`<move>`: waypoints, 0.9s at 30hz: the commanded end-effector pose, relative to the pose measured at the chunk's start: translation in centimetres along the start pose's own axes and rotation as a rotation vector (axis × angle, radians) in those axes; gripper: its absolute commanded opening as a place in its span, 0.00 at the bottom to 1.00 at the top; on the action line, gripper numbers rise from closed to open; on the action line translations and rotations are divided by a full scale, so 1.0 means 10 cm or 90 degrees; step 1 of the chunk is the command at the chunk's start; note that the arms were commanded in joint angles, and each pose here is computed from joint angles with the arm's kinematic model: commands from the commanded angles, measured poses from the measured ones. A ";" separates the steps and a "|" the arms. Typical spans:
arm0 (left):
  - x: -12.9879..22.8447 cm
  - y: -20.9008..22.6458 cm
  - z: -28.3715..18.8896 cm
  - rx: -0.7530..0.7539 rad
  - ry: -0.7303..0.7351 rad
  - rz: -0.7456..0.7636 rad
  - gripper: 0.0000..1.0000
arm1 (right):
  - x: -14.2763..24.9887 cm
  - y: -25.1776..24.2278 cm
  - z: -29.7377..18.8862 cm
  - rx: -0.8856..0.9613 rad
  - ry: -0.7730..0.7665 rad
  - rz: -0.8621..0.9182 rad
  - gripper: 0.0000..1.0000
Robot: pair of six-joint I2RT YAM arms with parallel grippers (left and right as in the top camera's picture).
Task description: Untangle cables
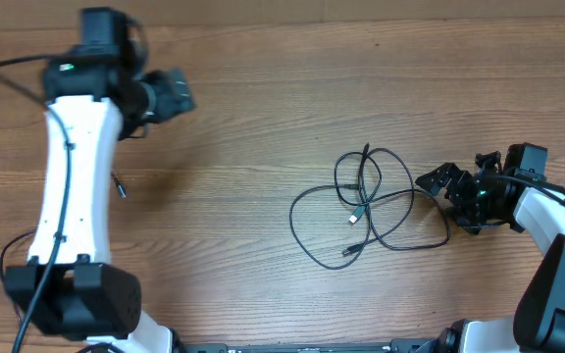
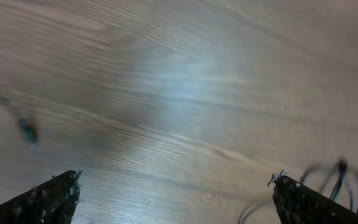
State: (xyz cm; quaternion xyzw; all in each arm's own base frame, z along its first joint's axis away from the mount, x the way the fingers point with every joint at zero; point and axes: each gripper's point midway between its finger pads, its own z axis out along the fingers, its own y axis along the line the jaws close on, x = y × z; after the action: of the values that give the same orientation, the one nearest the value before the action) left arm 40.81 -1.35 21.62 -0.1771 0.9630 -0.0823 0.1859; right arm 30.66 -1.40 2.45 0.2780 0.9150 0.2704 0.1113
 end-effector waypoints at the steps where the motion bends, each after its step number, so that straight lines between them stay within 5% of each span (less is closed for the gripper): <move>1: 0.26 -0.39 0.33 0.013 0.067 0.164 0.99 | 0.00 0.00 0.01 -0.002 0.001 -0.001 1.00; 7: 1.05 -0.98 0.99 0.059 0.243 0.310 0.91 | 0.00 0.00 0.01 -0.002 0.001 -0.001 1.00; 17: 2.08 -1.34 1.65 0.009 0.392 0.442 0.81 | 0.00 -0.13 0.00 0.044 -0.004 0.004 1.00; 22: 2.37 -1.50 1.64 0.017 0.411 0.486 0.83 | 0.00 -0.14 0.00 0.047 -0.003 0.005 1.00; 23: 2.39 -1.52 1.63 0.017 0.410 0.491 1.00 | 0.00 -0.14 0.00 0.047 -0.003 0.005 1.00; 27: 2.50 -1.60 1.62 0.018 0.409 0.515 1.00 | 0.02 -0.15 0.00 0.049 0.002 0.009 1.00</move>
State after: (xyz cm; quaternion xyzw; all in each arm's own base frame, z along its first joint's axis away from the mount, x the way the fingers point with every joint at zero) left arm 30.48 -26.22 2.27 0.2312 0.9657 -0.0622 -0.1003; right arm 30.30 -1.69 2.16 0.2817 0.9182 0.2577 0.1053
